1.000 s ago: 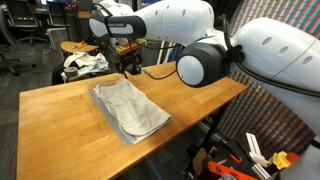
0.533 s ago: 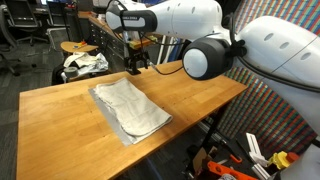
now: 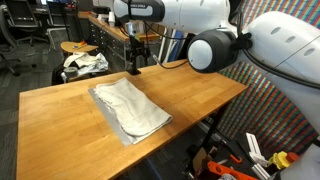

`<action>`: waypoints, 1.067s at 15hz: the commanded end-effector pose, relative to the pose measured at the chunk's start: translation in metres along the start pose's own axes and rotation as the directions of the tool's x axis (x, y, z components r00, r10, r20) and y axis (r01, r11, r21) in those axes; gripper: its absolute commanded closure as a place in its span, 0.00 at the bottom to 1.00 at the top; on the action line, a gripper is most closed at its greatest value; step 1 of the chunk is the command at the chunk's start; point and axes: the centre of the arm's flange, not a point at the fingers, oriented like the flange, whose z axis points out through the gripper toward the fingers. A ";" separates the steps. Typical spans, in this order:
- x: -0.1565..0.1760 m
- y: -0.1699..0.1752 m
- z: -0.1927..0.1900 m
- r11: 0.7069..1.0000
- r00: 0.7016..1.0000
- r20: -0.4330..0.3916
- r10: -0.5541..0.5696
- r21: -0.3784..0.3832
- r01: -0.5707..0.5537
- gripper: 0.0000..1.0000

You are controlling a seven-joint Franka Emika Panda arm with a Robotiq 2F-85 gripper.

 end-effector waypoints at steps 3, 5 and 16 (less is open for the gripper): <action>-0.066 -0.030 -0.007 0.996 0.993 -0.072 -0.091 -0.001 0.091 0.00; -0.069 -0.042 -0.004 0.993 0.990 -0.085 -0.113 0.009 0.114 0.00; -0.060 -0.094 0.024 0.979 0.979 -0.056 -0.195 0.056 0.198 0.00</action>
